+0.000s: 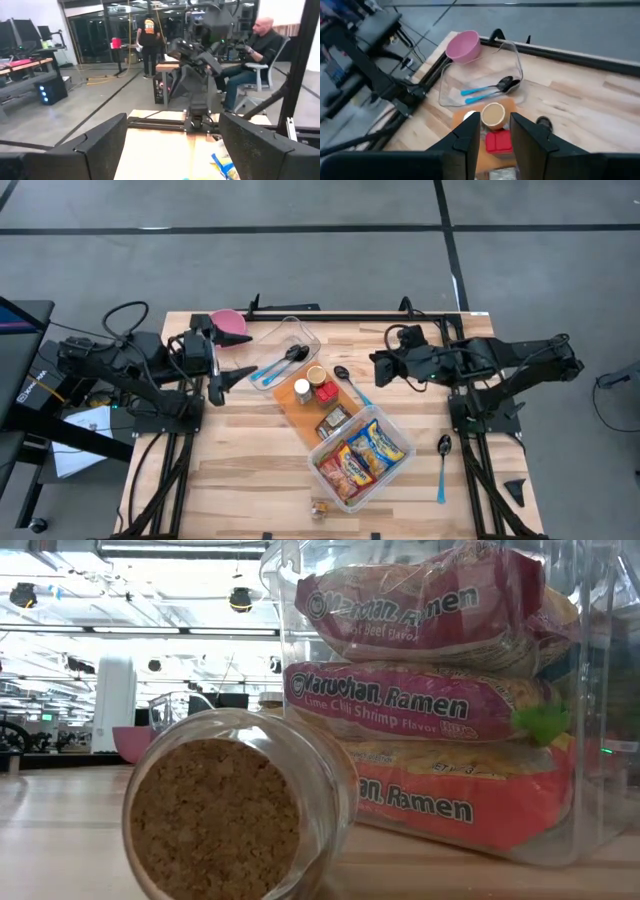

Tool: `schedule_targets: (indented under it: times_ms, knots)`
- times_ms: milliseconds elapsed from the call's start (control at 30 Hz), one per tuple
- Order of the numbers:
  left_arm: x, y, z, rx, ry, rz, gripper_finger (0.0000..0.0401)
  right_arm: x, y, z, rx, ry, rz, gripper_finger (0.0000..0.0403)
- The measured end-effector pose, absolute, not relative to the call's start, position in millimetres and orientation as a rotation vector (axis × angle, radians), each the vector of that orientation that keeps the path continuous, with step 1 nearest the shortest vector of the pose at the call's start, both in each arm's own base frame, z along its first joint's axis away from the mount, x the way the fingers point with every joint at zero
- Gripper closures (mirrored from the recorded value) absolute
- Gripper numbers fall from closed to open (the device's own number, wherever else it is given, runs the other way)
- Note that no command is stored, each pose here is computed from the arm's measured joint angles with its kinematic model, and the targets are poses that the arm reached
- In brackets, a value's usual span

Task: Pick & Place Food Item
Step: Put the blue spoon into the top transparent bin

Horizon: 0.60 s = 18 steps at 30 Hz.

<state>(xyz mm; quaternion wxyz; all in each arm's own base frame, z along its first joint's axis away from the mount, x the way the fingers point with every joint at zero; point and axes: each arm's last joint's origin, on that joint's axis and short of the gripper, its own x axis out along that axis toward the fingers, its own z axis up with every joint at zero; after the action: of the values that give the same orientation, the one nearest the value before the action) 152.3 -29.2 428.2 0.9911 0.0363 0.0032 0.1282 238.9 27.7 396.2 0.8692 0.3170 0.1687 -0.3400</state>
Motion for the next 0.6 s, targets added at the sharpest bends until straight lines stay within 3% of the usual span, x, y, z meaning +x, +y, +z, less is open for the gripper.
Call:
schedule_targets:
  times_ms: [600]
  knots:
    - [153, -31, 428, 0.071, 0.007, 0.204, 0.0092, 238, 42, 383, 0.751, 0.419, -0.748, 0.0301]
